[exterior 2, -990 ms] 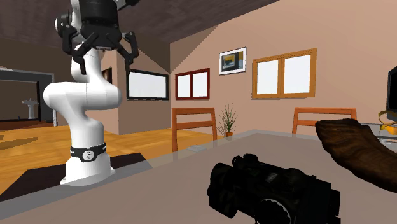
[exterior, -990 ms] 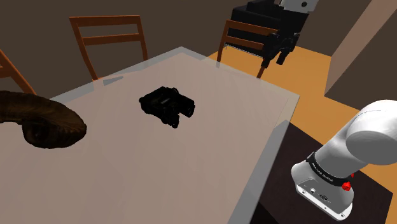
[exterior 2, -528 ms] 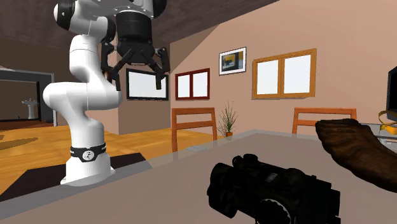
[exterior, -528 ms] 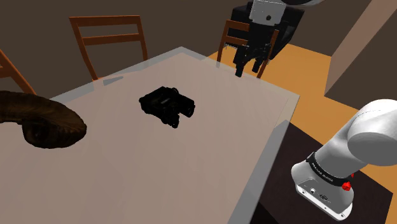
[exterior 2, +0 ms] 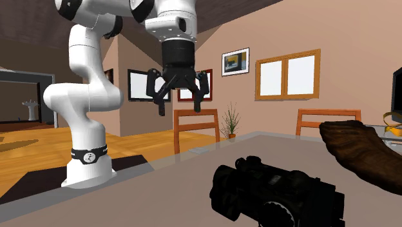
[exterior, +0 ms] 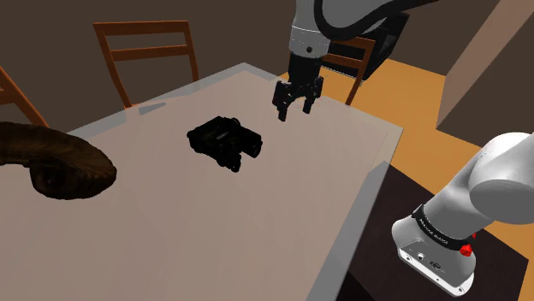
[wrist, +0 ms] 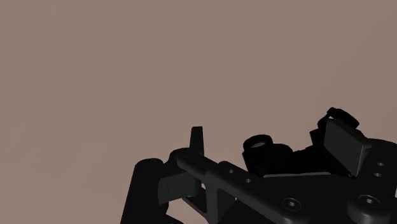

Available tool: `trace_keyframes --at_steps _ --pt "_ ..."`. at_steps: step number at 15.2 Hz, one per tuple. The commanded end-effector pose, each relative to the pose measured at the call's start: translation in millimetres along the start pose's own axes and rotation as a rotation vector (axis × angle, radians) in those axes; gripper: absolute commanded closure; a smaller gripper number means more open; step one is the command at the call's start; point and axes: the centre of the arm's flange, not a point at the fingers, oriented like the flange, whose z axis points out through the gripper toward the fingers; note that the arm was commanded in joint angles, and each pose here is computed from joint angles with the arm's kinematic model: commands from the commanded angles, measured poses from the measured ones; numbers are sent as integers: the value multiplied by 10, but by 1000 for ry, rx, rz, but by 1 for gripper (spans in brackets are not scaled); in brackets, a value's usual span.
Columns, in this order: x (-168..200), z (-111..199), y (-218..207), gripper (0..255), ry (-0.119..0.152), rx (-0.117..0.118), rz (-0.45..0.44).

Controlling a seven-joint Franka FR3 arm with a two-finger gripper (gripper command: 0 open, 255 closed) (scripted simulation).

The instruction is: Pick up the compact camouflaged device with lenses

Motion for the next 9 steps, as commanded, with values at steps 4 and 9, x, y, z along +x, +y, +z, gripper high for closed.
trace_keyframes --at_steps 4,9 --pt "316 340 -511 0 -5 -3 -12" --pt "619 666 -1010 0 -11 -7 -25"
